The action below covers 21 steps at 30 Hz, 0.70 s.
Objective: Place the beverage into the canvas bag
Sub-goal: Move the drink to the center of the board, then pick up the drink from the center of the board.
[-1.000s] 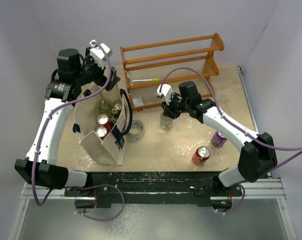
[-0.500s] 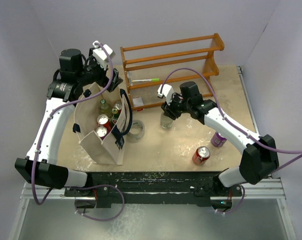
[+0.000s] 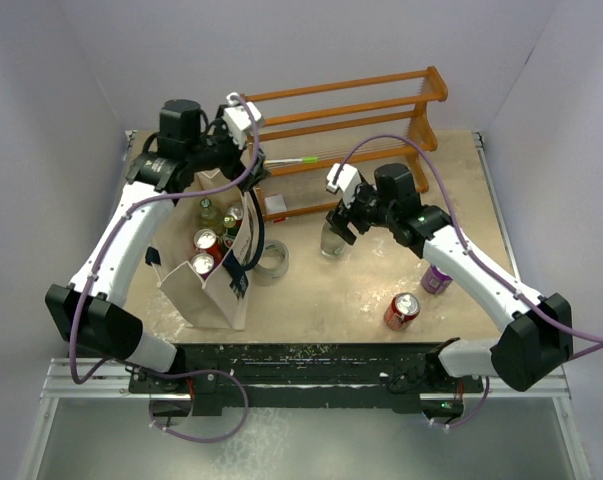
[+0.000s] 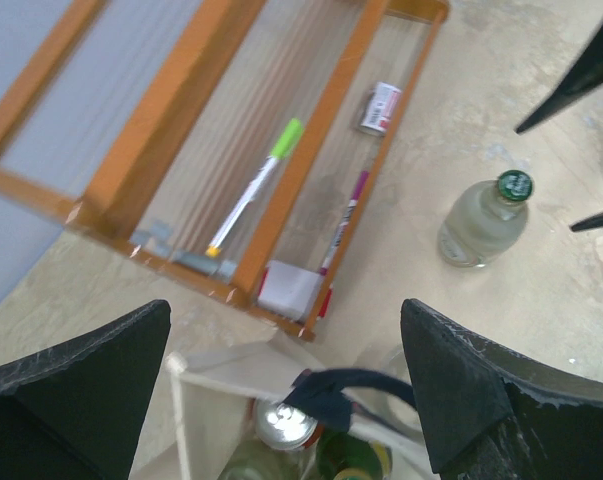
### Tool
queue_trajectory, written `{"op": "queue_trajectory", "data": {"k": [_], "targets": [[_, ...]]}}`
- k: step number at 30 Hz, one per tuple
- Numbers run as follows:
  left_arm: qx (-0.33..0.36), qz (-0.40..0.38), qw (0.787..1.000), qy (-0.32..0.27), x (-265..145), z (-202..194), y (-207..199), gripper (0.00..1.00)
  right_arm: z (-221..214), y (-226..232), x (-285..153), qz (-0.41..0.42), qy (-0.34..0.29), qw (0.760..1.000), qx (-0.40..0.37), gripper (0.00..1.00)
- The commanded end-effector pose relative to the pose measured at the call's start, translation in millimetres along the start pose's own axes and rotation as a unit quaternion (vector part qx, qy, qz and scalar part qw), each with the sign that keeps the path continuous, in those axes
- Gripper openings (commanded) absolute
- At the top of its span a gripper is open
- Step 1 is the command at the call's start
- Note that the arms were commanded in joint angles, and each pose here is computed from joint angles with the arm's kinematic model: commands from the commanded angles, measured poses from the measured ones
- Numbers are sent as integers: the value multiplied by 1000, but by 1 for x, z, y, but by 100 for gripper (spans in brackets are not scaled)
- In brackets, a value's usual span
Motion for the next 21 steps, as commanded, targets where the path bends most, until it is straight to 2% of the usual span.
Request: {"op": "queue_trajectory", "data": {"k": [1, 8, 21], "targets": [[52, -41, 997, -28, 22, 25, -21, 99, 47, -39, -37, -84, -82, 992, 36, 80], [81, -125, 989, -7, 70, 8, -73, 99, 29, -89, -76, -184, -106, 965, 153, 81], [97, -238, 965, 41, 151, -34, -154, 97, -2, -117, -107, -245, -127, 936, 216, 82]]}}
Point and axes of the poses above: each gripper's point midway between its finger pads, its own x axis out along the fingers, its own y axis along the line the jaws close on, z = x × y, the point moved 3 cm from there along -x, back along the fingers, and after that the axes turned 2 degrees about x, right-handed, at the moved point
